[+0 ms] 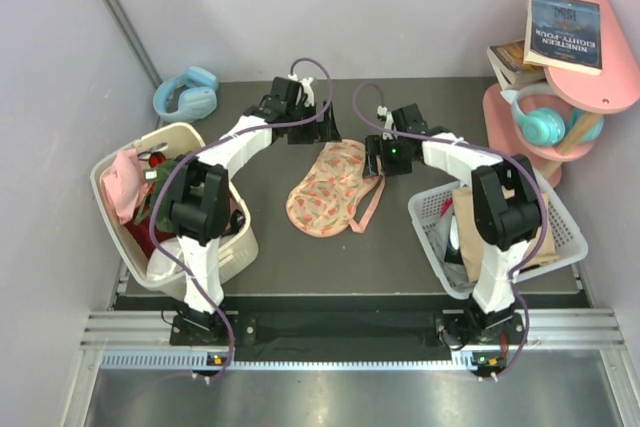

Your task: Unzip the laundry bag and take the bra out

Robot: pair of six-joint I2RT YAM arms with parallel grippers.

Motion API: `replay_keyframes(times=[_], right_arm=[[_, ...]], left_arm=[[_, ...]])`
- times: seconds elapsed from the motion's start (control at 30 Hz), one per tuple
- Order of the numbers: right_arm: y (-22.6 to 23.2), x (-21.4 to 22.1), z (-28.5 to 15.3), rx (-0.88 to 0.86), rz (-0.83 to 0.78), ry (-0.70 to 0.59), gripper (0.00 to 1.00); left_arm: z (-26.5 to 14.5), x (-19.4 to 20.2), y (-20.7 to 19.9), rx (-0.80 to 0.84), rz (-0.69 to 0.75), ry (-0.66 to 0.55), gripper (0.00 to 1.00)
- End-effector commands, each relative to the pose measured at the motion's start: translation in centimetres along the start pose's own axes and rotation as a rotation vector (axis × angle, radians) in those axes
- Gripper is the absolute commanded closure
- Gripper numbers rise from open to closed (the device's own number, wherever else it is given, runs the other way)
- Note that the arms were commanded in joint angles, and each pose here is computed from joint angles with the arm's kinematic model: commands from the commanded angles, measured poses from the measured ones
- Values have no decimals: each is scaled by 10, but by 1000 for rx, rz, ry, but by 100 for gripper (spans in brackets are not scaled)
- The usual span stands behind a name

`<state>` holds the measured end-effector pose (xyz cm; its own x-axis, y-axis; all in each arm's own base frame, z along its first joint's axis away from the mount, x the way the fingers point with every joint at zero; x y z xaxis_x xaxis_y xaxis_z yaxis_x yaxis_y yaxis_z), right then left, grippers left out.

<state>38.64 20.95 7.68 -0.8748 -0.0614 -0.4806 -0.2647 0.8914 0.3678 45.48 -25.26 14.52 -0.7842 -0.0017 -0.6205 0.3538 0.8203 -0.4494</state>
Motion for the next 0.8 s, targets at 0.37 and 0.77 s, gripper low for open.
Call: replay_keyframes(times=[0.37, 0.77], right_arm=[[-7, -17, 29, 10, -27, 39, 65], [-15, -10, 24, 26, -26, 76, 95]], left_arm=[[27, -3, 24, -20, -36, -15, 1], [47, 0, 34, -6, -61, -12, 2]])
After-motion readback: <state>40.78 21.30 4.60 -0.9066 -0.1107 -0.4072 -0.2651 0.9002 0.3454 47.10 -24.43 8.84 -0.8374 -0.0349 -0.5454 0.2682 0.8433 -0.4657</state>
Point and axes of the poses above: each gripper's point midway between its finger pads, its own z axis out along the fingers, its own y axis along the line the jaws close on, x = y × z, the point moved 2 cm from there along -z, back along the fingers, and after that the axes turned 3 degrees about z, right-handed, at the moved point
